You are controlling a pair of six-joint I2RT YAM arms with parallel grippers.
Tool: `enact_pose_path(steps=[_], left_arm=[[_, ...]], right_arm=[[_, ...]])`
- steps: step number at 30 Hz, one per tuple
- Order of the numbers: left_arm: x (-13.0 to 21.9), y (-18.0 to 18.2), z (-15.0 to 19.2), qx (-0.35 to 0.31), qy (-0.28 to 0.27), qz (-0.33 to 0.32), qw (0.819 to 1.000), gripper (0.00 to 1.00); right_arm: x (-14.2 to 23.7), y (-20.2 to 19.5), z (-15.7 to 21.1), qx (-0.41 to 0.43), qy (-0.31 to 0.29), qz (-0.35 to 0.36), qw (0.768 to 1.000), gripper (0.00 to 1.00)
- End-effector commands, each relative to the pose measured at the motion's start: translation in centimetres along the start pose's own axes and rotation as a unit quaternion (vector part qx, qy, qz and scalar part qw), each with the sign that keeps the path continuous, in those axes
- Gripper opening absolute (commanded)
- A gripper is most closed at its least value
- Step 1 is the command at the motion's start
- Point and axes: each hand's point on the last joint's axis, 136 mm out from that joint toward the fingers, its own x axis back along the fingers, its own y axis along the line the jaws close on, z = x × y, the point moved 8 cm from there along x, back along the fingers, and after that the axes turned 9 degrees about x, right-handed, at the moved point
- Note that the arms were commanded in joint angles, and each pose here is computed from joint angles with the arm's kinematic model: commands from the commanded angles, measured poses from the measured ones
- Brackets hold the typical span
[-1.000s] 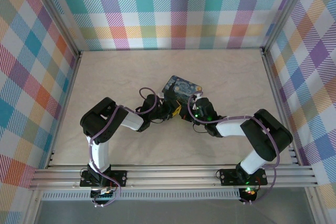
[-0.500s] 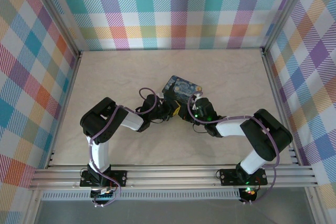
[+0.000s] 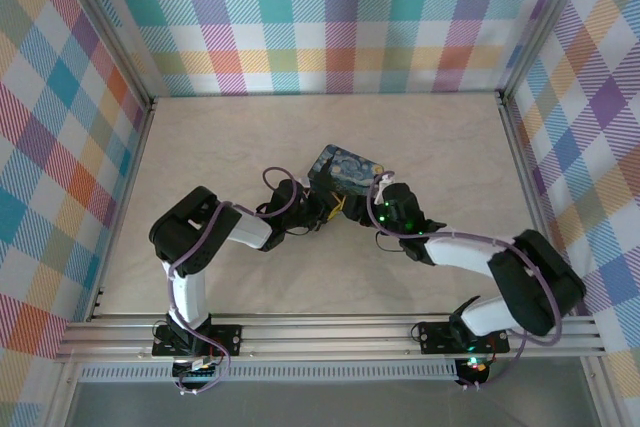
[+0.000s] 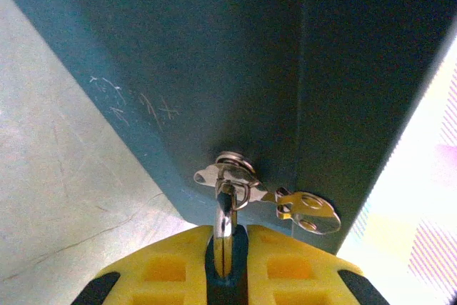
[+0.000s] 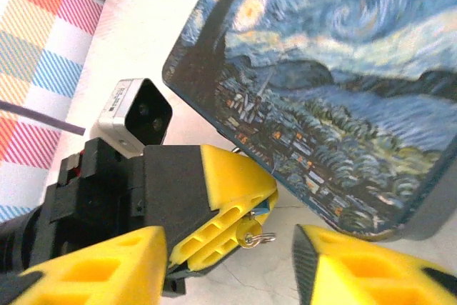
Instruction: Unlock a padlock with a key
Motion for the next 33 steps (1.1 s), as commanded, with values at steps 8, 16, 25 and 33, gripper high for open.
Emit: enact_pose_path(steps=[8,16,25,33], left_arm=[[0.5,-1.0,0.1,0.025,0.002,-0.019,0.999,0.0],[0.5,-1.2,0.1,0.045,0.003,-0.017,0.999,0.0],[0.6,-1.8,0.2,0.048,0.005,-0.009,0.999,0.0],[0.5,-1.7,0.2,0.049,0.007,-0.012,0.999,0.0]], right_arm=[[4.0,2.4,-4.2,0.327,-0.078,0.013,0.942,0.97],[3.9,3.9,-2.2,0.598,-0.06,-0.057,0.797,1.0],[2.3,2.9,0.4,0.694,-0.032,-0.027,0.719,1.0],[0.5,2.6,2.1,0.694,0.003,-0.028,0.719,0.96]])
